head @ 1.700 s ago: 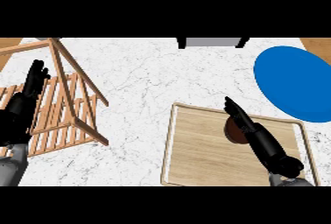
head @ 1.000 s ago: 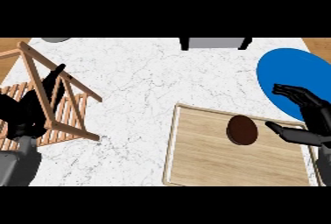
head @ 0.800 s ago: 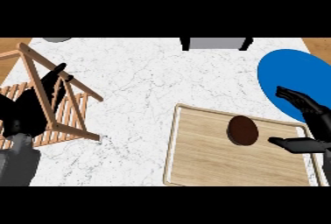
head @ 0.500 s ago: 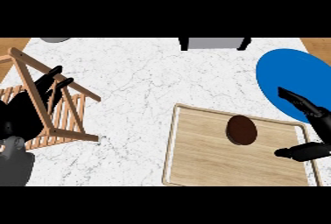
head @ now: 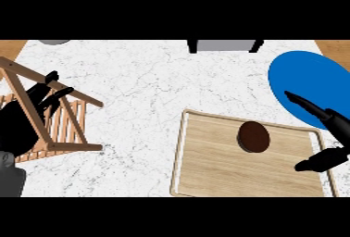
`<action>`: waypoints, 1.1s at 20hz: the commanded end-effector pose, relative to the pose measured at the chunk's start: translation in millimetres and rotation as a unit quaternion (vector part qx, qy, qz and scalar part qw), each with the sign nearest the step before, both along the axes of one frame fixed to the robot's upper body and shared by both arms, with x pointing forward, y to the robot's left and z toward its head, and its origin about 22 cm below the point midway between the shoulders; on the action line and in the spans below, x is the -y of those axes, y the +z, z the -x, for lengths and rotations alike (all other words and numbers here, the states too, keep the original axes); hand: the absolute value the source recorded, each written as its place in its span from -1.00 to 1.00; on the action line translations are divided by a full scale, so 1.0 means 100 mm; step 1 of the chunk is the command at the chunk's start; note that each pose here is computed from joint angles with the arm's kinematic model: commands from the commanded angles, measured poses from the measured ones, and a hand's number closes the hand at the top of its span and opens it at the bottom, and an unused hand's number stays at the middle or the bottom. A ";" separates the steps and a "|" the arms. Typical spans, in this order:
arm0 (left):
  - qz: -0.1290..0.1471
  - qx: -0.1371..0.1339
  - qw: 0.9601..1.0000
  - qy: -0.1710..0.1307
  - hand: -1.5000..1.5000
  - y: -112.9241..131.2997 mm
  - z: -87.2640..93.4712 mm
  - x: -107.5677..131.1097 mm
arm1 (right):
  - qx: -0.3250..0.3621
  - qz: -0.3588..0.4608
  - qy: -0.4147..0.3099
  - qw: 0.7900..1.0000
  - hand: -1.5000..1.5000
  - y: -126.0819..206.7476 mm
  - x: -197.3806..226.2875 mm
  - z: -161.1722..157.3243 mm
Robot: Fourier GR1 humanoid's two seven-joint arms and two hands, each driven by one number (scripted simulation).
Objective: Pick the cupcake from the tray and place it in the plate
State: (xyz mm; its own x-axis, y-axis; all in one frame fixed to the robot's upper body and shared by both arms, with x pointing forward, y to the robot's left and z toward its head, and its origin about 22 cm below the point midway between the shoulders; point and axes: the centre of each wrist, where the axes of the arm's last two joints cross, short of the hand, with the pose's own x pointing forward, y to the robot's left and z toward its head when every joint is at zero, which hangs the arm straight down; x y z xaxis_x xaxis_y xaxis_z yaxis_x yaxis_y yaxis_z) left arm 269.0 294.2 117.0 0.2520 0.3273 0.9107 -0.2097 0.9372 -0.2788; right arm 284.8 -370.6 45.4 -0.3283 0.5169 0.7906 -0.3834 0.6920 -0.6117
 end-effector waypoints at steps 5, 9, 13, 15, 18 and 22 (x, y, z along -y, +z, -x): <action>-0.193 0.027 0.977 -0.086 0.00 -0.25 0.11 0.10 | -0.026 0.114 0.014 0.993 -1.00 0.07 -0.14 -0.06; -0.195 0.037 0.977 -0.078 0.00 -0.29 0.11 0.10 | -0.037 0.176 0.023 0.983 -1.00 0.15 -0.22 -0.08; -0.209 0.044 0.973 -0.086 0.00 -0.23 0.11 0.16 | -0.052 0.207 0.022 0.977 -1.00 0.19 -0.40 -0.20; -0.202 0.043 0.975 -0.086 0.00 -0.35 0.16 0.02 | -0.061 0.210 0.027 0.975 -1.00 0.11 -0.46 -0.16; -0.212 0.041 0.973 -0.080 0.00 -0.37 0.13 0.06 | -0.076 0.226 0.037 0.970 -1.00 0.15 -0.60 -0.20; -0.207 0.052 0.972 -0.097 0.00 -0.44 0.25 0.16 | -0.078 0.231 0.031 0.969 -1.00 0.08 -0.77 -0.22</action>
